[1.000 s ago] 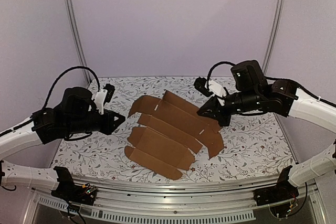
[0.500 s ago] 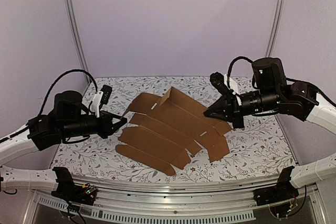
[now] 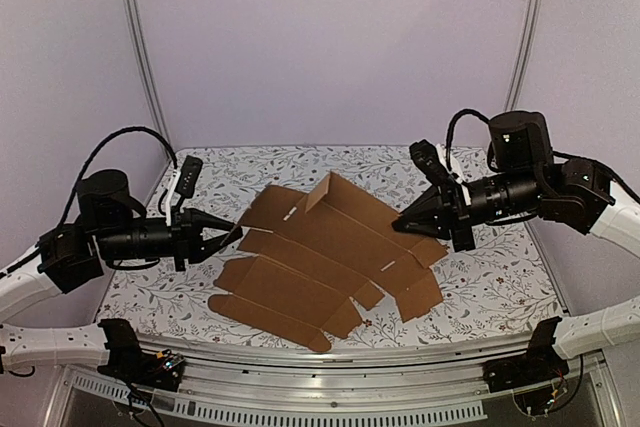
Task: Fold the paper box
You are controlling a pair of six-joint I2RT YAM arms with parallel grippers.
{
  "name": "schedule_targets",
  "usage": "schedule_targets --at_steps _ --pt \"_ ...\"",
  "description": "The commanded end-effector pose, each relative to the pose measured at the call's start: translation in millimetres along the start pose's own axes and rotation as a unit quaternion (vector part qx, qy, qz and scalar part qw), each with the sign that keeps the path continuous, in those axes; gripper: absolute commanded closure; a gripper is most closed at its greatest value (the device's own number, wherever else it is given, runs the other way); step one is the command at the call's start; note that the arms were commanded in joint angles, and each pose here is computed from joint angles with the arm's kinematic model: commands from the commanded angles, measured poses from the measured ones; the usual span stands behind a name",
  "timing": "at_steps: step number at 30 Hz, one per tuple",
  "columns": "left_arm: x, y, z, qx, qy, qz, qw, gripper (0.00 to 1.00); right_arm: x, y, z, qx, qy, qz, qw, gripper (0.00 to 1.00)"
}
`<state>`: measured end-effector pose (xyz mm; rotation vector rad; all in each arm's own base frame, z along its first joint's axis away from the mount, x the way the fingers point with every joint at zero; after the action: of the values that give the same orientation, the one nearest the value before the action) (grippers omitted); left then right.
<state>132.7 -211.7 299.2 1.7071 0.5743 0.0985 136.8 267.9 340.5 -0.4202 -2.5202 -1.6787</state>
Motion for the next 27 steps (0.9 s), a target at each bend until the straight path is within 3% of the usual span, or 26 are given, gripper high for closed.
schedule_targets --at_steps 1,9,27 --pt "-16 1 0 -0.005 -0.065 0.021 0.998 0.92 7 6 -6 -0.02 0.021 0.003 1.0 1.0" --pt "-27 0 7 0.008 -0.125 0.018 0.992 0.92 7 12 -5 -0.036 0.02 0.007 0.999 1.0" --pt "-36 14 3 0.001 -0.147 0.028 0.989 0.92 -8 0 6 -0.017 -0.015 0.019 1.0 1.0"
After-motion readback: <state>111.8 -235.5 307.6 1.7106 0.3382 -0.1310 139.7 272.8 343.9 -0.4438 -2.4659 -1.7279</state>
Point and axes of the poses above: each gripper's point midway between its finger pads, its own z axis out along the fingers, its own x axis along the line the jaws close on, y = z × x, the point moved 5 cm from there along -z, back along the fingers, and after that the axes turned 11 degrees about z, right-handed, at the moved point
